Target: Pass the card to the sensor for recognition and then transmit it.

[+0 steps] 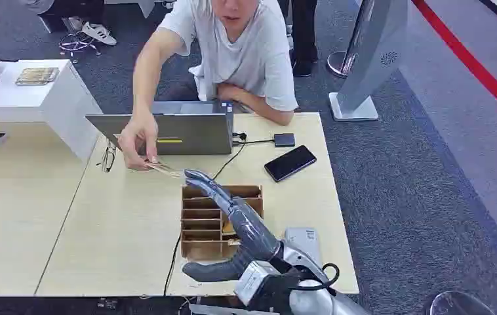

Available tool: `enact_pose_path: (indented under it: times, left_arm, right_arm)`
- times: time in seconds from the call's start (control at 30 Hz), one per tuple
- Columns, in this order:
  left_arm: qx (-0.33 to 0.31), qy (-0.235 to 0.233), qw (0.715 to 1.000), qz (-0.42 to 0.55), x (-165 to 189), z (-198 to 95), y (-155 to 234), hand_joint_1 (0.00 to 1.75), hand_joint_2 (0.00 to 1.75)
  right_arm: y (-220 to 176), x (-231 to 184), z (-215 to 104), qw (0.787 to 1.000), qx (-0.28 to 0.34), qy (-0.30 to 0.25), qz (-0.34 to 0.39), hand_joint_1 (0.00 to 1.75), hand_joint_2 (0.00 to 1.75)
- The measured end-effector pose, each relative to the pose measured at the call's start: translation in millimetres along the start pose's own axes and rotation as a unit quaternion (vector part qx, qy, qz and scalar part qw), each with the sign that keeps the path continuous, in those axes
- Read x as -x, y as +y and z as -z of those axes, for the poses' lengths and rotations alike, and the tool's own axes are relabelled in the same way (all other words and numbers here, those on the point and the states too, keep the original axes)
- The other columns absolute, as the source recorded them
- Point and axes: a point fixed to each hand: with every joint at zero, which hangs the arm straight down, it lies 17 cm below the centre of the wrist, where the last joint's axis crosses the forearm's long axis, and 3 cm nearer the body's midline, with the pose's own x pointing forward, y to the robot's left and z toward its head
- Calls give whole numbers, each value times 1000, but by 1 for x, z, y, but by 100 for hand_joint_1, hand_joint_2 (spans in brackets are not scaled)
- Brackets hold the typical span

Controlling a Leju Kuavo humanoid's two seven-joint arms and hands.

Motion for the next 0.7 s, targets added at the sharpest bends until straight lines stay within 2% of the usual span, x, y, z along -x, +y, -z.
enact_pose_path:
  times: [0.33,0.7]
  left_arm:
    - [9,-7,1000,14,-4,0,-3,0,0]
    - [7,3,1000,20,-9,2,-5,0,0]
  right_arm:
    - [-25,8,35,992,8,-21,-122,0,175]
    - [-36,30,49,979,17,3,-205,0,175]
